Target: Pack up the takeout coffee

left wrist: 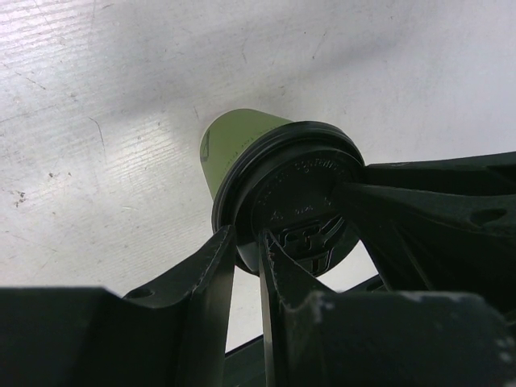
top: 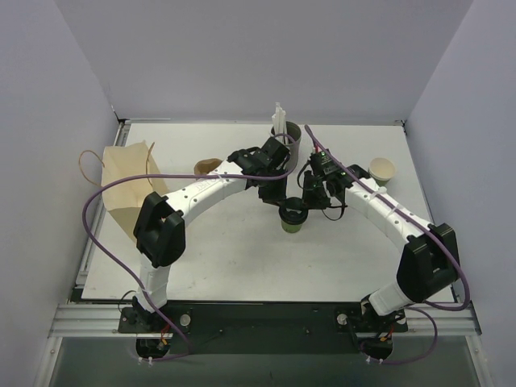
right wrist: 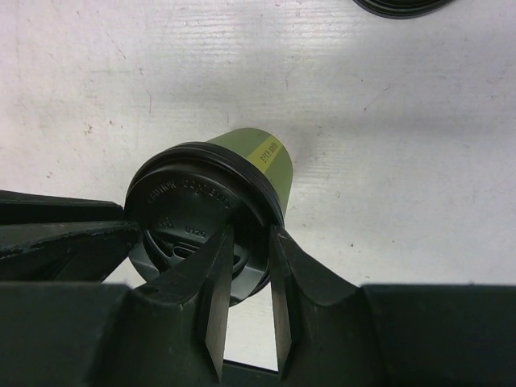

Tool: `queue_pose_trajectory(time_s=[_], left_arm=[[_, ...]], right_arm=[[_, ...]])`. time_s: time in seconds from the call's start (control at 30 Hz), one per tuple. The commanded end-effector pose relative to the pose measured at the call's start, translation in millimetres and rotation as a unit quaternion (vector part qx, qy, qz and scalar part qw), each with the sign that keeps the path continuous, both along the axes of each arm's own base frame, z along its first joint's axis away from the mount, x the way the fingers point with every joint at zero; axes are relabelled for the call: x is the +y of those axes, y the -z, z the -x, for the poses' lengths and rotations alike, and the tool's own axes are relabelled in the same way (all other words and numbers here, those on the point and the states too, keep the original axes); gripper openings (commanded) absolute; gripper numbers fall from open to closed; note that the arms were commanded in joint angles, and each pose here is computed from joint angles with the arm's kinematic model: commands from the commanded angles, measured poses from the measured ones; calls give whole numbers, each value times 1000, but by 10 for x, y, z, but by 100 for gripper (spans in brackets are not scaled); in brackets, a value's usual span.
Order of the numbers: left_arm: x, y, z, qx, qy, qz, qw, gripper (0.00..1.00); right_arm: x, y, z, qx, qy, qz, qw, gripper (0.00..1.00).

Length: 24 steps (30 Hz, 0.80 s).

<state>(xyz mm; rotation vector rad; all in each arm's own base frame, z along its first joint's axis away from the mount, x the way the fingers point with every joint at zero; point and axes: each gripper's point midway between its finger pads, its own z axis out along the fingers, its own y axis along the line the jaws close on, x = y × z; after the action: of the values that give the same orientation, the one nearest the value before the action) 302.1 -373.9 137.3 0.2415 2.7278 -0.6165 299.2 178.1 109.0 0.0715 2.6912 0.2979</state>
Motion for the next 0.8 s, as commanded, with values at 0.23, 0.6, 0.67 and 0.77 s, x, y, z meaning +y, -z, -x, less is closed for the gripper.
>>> queue_pose_trajectory(time_s=[0.23,0.6,0.67,0.77], left_arm=[[14,149,2,4,26,-45,999,35],[-13,-332,-20,-24,18,-1,1000,44],[20,-416,-7,-27,7,8,1000,40],[138,-445,-24,-30,-19,9,999,36]], right_arm=[[-69,345,454,93,65,15,993,18],[-157,293,356,93,82,58,991,16],[-145,265,339,89,81,59,991,16],[-125,255,331,89,78,60,991,15]])
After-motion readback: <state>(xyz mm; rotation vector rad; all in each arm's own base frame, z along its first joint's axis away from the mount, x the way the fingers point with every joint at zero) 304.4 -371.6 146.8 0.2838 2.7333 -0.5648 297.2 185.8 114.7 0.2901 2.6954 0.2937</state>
